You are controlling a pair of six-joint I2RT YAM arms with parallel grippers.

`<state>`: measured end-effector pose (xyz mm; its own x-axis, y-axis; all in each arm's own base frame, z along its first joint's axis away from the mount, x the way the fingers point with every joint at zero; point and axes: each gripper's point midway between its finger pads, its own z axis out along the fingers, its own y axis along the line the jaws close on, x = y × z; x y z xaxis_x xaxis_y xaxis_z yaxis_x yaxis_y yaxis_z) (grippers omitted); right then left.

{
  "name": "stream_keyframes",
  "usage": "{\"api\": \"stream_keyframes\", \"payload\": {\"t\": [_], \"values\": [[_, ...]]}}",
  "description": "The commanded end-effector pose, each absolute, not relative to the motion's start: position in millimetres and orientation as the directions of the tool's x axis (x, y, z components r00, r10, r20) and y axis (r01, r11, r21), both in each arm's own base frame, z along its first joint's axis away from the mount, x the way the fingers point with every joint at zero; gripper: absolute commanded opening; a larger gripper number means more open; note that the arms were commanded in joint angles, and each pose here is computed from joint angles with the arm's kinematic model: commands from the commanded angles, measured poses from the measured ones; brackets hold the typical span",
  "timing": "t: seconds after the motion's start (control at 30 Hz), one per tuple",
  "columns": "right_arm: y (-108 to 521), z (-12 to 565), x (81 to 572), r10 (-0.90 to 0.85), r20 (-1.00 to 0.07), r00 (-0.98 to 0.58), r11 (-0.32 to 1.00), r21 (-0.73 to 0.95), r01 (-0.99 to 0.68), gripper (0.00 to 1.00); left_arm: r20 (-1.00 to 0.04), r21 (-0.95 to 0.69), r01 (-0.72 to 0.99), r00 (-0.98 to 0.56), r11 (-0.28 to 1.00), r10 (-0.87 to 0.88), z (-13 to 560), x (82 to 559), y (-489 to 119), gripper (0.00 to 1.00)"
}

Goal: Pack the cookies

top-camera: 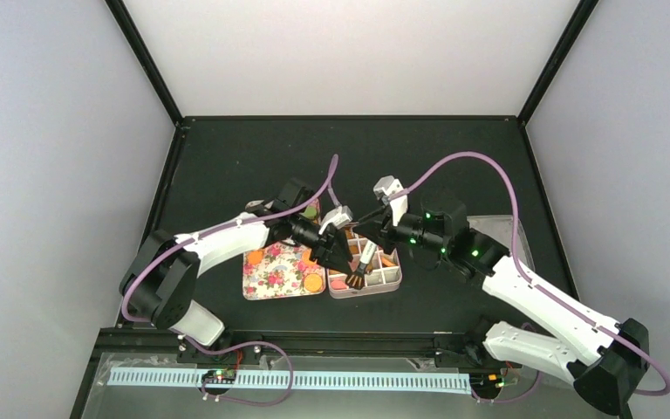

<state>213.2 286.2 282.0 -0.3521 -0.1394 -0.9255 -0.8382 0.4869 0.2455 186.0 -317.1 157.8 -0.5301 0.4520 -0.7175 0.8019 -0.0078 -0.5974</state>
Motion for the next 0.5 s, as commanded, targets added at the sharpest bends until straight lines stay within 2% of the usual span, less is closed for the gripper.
{"api": "stream_keyframes", "payload": {"t": [0.0,0.13,0.3,0.47], "values": [[280,305,215,-0.039,-0.950,-0.310,0.496,0.251,-0.831,0.22,-0.772,-0.571,0.812,-0.477,-0.126,0.420,170,174,-326,0.55],[280,305,214,-0.035,-0.950,-0.310,0.494,0.253,-0.832,0.22,-0.767,-0.581,0.798,-0.470,-0.162,0.436,162,167,-327,0.47],[280,305,213,-0.039,-0.950,-0.311,0.491,0.253,-0.834,0.21,-0.783,-0.553,0.809,-0.424,-0.198,0.454,154,155,-326,0.42],[279,310,213,-0.025,-0.951,-0.308,0.492,0.257,-0.832,0.21,-0.788,-0.543,0.814,-0.410,-0.206,0.459,148,153,-327,0.32]]}}
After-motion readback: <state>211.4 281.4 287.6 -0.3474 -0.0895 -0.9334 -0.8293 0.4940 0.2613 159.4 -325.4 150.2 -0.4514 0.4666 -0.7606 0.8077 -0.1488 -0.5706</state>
